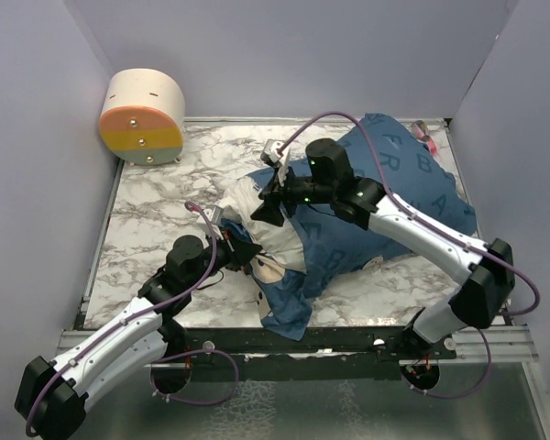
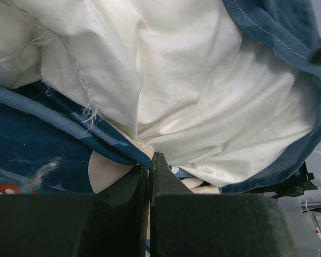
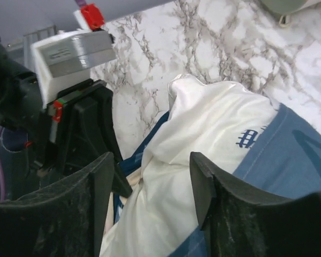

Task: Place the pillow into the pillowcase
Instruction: Stuff the pillow into the pillowcase.

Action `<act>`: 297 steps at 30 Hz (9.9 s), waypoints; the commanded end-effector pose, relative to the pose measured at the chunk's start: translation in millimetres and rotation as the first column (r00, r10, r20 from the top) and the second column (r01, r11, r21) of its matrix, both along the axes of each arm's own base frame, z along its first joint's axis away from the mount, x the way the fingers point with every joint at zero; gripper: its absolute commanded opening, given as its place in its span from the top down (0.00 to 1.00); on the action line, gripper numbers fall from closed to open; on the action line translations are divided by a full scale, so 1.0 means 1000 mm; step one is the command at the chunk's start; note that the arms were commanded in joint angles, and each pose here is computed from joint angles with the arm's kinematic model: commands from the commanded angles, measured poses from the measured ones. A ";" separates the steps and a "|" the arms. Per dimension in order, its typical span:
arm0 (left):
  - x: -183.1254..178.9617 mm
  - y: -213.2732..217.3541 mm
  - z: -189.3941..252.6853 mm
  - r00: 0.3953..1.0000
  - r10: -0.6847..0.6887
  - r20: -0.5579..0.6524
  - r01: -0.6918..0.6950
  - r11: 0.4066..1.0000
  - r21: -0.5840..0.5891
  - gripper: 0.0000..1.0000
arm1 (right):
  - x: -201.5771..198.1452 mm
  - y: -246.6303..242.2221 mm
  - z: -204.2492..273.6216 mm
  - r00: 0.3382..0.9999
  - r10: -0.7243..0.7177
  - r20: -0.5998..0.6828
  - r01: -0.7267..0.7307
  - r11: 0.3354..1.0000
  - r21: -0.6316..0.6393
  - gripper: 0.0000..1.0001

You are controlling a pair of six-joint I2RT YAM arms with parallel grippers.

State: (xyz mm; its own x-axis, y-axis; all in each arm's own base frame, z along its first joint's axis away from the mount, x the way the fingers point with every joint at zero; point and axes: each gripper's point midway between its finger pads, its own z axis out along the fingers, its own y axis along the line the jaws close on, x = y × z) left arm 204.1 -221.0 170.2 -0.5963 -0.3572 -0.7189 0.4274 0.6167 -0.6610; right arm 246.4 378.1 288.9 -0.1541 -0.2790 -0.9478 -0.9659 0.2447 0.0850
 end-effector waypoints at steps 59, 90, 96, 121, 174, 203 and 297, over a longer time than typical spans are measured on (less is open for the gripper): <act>0.037 -0.019 0.074 0.986 -0.059 0.155 0.072 0.994 -0.079 1.00 | -0.062 -0.062 -0.283 0.837 -0.194 -0.512 -0.106 0.860 -0.500 0.91; 0.002 0.026 -0.023 0.946 0.159 -0.283 -0.172 0.985 -0.021 0.43 | -0.048 -0.076 -0.273 0.854 -0.321 -0.410 0.083 0.862 -0.500 0.91; 0.007 0.013 -0.043 0.938 0.116 -0.326 -0.125 0.992 -0.009 0.71 | -0.041 -0.075 -0.267 0.858 -0.338 -0.387 0.116 0.861 -0.495 0.91; 0.024 0.016 0.189 0.985 0.038 0.167 -0.042 0.999 0.019 1.00 | 0.040 -0.132 -0.298 0.780 -0.611 -0.137 0.353 0.609 -0.710 0.97; 0.014 -0.009 0.077 0.980 0.104 -0.171 -0.146 0.955 -0.259 0.41 | 0.032 -0.061 -0.069 0.937 -0.311 -0.160 0.289 0.946 -0.146 0.82; 0.022 -0.049 0.004 0.970 0.112 -0.215 -0.120 0.992 -0.027 0.45 | 0.035 -0.073 -0.151 0.892 -0.394 -0.221 0.319 0.896 -0.310 0.84; -0.076 -0.110 -0.028 0.233 -0.970 0.074 0.636 0.210 0.742 0.84 | -0.020 -0.188 -0.151 0.609 -0.734 -0.299 0.649 0.679 -0.345 0.83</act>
State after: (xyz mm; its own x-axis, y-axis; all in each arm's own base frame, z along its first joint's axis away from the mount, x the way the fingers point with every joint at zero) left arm 150.3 -336.5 155.5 0.2508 0.5380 -0.8048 0.9680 -0.1498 0.2016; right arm 221.4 203.0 162.2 -0.6842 -0.0777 -0.7252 -0.4458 0.8314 0.3316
